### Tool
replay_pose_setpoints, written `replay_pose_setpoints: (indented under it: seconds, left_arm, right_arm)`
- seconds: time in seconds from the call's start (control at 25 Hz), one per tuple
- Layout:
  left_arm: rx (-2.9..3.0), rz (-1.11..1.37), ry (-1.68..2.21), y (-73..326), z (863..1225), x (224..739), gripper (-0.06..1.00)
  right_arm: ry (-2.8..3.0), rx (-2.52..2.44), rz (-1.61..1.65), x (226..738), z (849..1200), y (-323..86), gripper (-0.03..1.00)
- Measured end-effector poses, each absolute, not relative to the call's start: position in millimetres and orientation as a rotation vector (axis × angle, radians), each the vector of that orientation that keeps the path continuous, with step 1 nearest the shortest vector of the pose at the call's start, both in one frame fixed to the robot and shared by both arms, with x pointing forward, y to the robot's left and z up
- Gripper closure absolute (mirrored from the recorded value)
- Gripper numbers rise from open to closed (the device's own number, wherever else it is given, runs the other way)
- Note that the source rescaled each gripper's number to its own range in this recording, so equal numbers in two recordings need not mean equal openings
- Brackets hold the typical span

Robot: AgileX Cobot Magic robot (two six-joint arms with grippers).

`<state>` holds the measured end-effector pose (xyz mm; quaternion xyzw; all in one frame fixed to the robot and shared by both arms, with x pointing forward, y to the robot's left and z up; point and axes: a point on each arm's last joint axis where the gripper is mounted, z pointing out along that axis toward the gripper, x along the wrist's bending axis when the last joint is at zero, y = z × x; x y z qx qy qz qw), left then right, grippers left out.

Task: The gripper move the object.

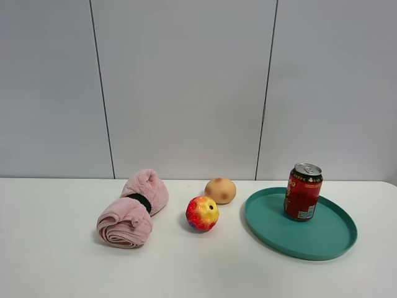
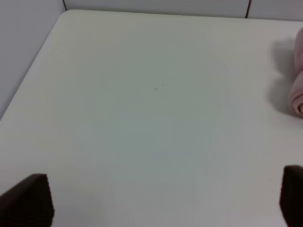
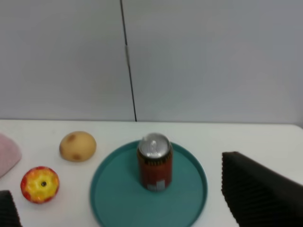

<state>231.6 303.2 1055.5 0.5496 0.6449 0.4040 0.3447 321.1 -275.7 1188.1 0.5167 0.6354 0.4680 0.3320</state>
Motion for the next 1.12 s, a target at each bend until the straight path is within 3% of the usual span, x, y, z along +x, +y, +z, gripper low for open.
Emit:
replay_pose_setpoints:
  seconds: [0.32, 0.8, 1.12]
  left_arm:
    - [1.427, 1.049, 1.675, 303.2, 1055.5, 231.6, -0.06]
    - [1.428, 1.050, 1.674, 303.2, 1055.5, 231.6, -0.06]
    - [1.428, 1.050, 1.674, 303.2, 1055.5, 231.6, -0.06]
  right_arm:
    - [1.659, 1.603, 0.995, 266.1, 1129.6, -300.7, 0.23]
    - [1.851, 1.792, 0.659, 274.7, 1058.4, -302.3, 0.23]
    - [1.788, 1.703, 0.784, 287.5, 1052.8, -298.5, 0.23]
